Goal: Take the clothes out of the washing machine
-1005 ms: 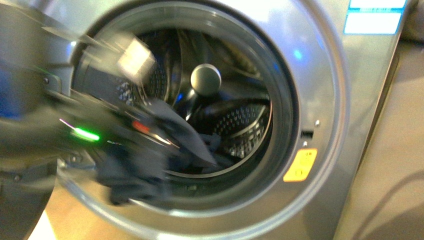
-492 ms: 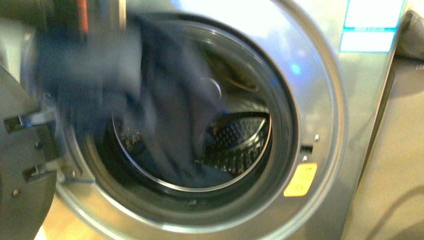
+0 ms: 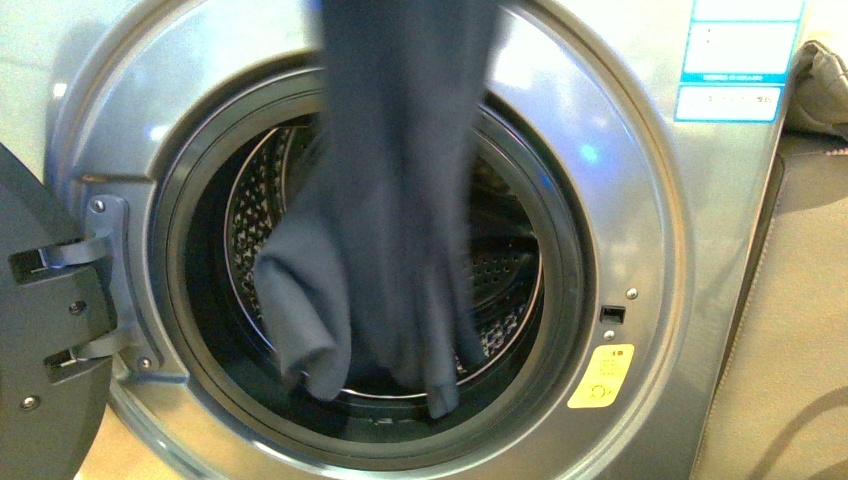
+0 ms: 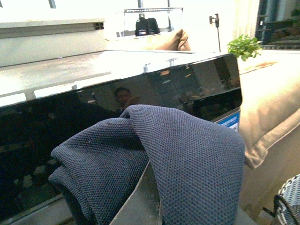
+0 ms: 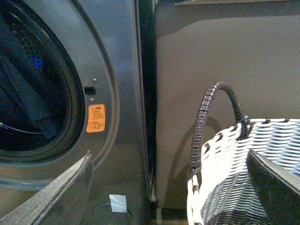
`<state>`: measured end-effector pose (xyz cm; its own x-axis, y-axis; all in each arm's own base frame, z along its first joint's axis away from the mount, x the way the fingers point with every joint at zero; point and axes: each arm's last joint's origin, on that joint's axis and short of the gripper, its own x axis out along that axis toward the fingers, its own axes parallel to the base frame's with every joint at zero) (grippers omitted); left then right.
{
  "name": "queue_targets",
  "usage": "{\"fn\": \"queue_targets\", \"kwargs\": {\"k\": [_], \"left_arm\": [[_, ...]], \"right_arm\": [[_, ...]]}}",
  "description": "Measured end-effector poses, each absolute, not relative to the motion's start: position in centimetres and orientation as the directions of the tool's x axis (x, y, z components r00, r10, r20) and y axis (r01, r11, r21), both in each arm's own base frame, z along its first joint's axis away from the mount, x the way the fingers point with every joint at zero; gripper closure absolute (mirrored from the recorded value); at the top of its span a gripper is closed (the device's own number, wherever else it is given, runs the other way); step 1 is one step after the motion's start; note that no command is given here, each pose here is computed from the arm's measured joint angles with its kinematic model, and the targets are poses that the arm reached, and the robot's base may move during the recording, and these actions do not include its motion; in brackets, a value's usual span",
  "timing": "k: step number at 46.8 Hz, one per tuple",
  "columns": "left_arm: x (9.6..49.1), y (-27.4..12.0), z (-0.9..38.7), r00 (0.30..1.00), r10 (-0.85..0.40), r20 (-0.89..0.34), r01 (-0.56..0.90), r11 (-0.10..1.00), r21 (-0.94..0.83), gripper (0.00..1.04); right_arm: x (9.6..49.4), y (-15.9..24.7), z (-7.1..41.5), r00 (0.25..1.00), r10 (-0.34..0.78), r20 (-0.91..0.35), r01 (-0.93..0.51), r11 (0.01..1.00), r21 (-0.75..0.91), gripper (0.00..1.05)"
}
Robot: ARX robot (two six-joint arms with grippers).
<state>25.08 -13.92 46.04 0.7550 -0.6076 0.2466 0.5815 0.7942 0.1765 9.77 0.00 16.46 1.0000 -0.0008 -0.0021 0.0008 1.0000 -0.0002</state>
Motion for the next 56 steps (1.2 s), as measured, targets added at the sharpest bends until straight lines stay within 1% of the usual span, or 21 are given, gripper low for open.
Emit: {"fn": "queue_targets", "kwargs": {"k": [6,11,24,36,56], "left_arm": [[25.7,-15.4,47.8,0.733,-0.63,0.258,0.604,0.776,0.178,0.98],[25.9,-15.8,49.7,0.726,-0.628,0.282,0.603,0.777,0.179,0.98],[24.4,-16.0,53.5,0.701,-0.612,0.365,0.582,0.788,0.203,0.98],[24.3,-15.9,53.9,0.713,-0.591,0.377,0.57,0.802,0.179,0.98],[24.2,-15.9,53.9,0.712,-0.592,0.377,0.572,0.801,0.177,0.98]], "right_arm": [[9.8,0.0,16.5,1.0,-0.001,-0.002,0.001,1.0,0.0,0.08],[9.8,0.0,16.5,1.0,-0.001,-0.002,0.001,1.0,0.0,0.08],[9.8,0.0,16.5,1.0,-0.001,-0.002,0.001,1.0,0.0,0.08],[9.8,0.0,16.5,1.0,-0.001,-0.002,0.001,1.0,0.0,0.08],[9.8,0.0,16.5,1.0,-0.001,-0.002,0.001,1.0,0.0,0.08]]}}
